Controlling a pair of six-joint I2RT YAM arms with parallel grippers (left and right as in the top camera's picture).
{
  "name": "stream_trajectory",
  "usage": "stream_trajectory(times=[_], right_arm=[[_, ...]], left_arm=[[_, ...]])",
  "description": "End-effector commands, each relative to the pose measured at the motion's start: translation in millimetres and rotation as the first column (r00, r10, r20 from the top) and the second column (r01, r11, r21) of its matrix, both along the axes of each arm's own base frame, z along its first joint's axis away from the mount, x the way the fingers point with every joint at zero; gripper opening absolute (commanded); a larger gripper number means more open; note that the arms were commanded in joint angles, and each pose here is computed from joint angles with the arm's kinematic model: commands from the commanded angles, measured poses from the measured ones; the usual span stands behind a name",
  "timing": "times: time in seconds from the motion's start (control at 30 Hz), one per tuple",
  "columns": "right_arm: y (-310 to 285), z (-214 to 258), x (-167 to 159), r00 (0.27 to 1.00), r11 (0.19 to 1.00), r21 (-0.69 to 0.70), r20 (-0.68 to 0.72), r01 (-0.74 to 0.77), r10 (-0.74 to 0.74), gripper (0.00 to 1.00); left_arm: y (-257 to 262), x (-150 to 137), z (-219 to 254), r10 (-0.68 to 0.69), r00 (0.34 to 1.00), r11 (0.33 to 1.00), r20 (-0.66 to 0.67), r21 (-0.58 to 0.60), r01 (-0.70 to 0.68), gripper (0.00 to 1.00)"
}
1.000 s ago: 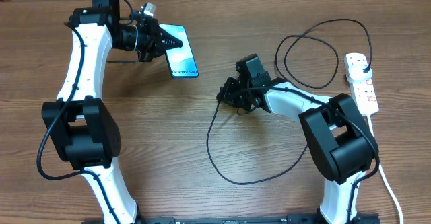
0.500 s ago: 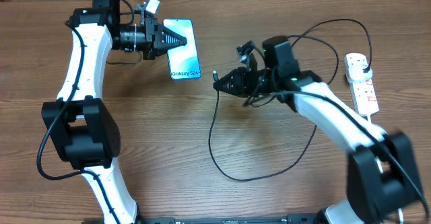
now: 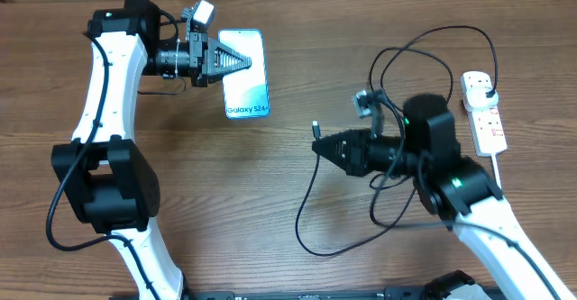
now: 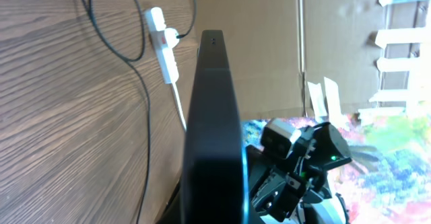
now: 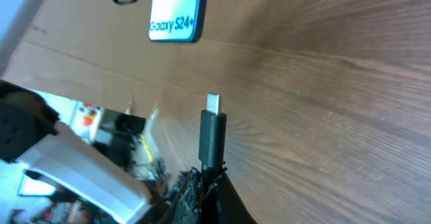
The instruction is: Plug charger to phone and switch on socket
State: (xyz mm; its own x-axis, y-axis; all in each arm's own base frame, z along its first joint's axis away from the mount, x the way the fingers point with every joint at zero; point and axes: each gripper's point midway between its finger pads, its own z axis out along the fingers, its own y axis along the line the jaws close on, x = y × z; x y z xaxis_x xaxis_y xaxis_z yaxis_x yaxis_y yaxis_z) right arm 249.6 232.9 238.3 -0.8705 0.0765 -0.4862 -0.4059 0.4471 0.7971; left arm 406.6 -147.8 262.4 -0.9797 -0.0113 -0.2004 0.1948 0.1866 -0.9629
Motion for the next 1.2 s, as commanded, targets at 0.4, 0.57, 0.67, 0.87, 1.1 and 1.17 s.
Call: stream_trajectory(times=[0.4,0.57,0.67,0.87,1.1,1.17], right_arm=[[53,-6,-11,0.996,0.998,0.049,-0.085,0.032,-0.028,0.04],[63,-1,-6,0.999,0.997,0.068,-0.038,0.033,-0.030,0.04],[64,6,-4,0.999,0.996,0.088,-0.011,0.032,-0.031,0.04],[66,17,1,0.999,0.992,0.120,0.036,0.035,-0.039,0.04],[65,15,4,0.998,0.992,0.112,0.039,0.050,-0.054,0.04],[65,14,4,0.998,0.992,0.112,0.038,0.050,-0.054,0.04]], left_arm=[[-42,-21,52,-0.093,0.981,0.976,0.170,-0.179,0.124,0.04],[-42,-17,53,-0.095,0.993,0.977,0.075,-0.186,0.107,0.05],[-43,-14,53,-0.096,0.995,0.977,0.038,-0.188,0.102,0.04],[-43,-9,54,-0.097,0.995,0.978,-0.028,-0.190,0.090,0.05],[-48,-10,47,-0.100,0.994,0.984,-0.037,-0.153,0.093,0.04],[-52,-11,43,-0.101,0.994,0.987,-0.051,-0.130,0.094,0.04]])
